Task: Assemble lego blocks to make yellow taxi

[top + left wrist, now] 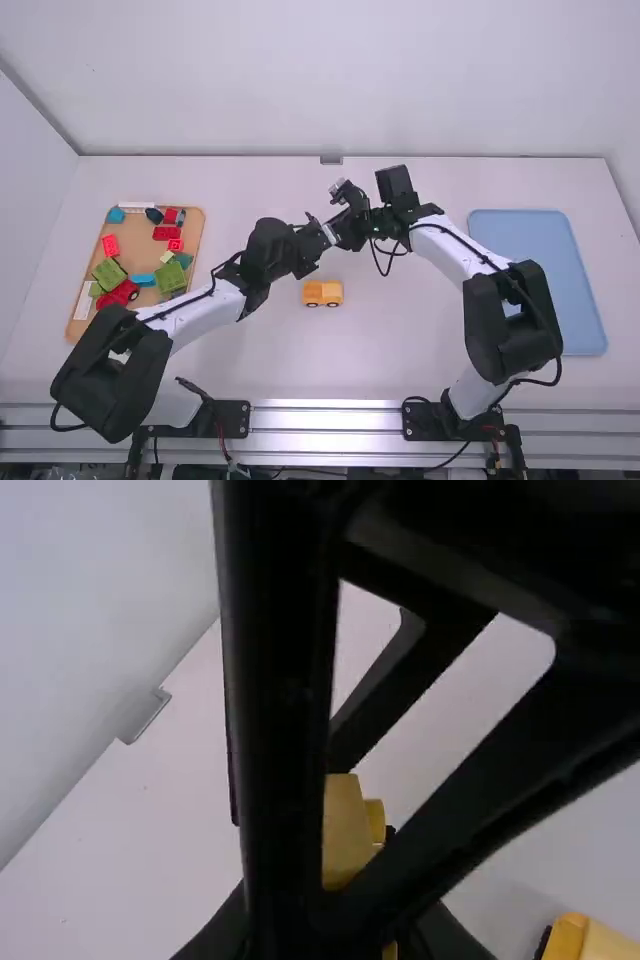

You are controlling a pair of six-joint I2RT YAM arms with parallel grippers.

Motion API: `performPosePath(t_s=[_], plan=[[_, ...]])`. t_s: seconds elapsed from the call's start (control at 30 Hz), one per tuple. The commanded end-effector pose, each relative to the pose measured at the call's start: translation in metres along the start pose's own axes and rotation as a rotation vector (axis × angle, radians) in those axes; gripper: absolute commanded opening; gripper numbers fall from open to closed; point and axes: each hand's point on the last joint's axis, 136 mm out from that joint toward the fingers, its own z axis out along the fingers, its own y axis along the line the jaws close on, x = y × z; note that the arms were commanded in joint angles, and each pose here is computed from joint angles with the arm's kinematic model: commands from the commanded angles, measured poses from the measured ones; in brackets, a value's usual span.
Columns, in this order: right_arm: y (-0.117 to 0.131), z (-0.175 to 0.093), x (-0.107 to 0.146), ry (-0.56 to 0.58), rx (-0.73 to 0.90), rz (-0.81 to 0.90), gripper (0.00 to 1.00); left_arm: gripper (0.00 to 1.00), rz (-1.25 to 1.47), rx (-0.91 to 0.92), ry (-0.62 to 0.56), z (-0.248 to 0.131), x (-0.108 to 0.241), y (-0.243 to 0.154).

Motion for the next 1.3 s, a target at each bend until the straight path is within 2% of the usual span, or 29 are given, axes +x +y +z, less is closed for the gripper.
performPosePath(t_s=[0.0, 0.07, 0.13, 0.17, 0.27, 0.3, 0.37, 0.53, 0.67, 0.8, 1.0, 1.2, 1.23, 1.27], plan=[[0.016, -0.003, -0.013, -0.023, -0.046, -0.029, 0.24, 0.18, 0.007, -0.009, -0.01, 0.001, -0.003, 0.001], [0.017, -0.002, -0.013, -0.022, -0.048, -0.03, 0.21, 0.22, 0.003, -0.011, -0.016, 0.001, -0.004, 0.001], [0.016, -0.002, -0.014, -0.024, -0.046, -0.034, 0.15, 0.34, 0.004, -0.012, -0.025, 0.001, -0.006, 0.002], [0.016, -0.002, -0.014, -0.025, -0.046, -0.035, 0.14, 0.36, 0.004, -0.012, -0.025, 0.001, -0.006, 0.002], [0.012, -0.005, -0.016, -0.035, -0.036, -0.07, 0.1, 0.75, -0.073, -0.009, -0.022, 0.001, -0.006, 0.001], [0.01, -0.006, -0.016, -0.036, -0.029, -0.09, 0.1, 1.0, -0.096, -0.002, -0.02, 0.001, -0.005, 0.0], [0.007, -0.008, -0.016, -0.038, -0.015, -0.123, 0.1, 0.99, -0.108, 0.036, -0.022, 0.001, -0.005, -0.007], [-0.007, -0.023, -0.022, -0.009, 0.047, -0.23, 0.09, 0.99, -0.15, 0.261, -0.076, -0.008, -0.015, -0.029], [0.005, -0.035, -0.021, 0.045, 0.001, -0.403, 0.09, 0.99, -0.149, 0.486, -0.188, -0.031, -0.031, -0.039], [0.021, -0.042, -0.015, 0.122, -0.047, -0.571, 0.09, 0.99, -0.135, 0.617, -0.276, -0.051, -0.038, -0.043], [0.045, -0.045, 0.001, 0.224, -0.135, -0.766, 0.09, 0.99, -0.131, 0.672, -0.298, -0.057, -0.039, -0.053], [0.055, -0.041, 0.003, 0.241, -0.163, -0.801, 0.09, 1.0, -0.138, 0.675, -0.287, -0.057, -0.038, -0.054], [0.055, -0.041, 0.003, 0.24, -0.165, -0.801, 0.09, 0.98, -0.138, 0.67, -0.282, -0.056, -0.037, -0.054], [0.055, -0.041, 0.003, 0.239, -0.165, -0.801, 0.09, 0.92, -0.14, 0.656, -0.266, -0.054, -0.034, -0.053]])
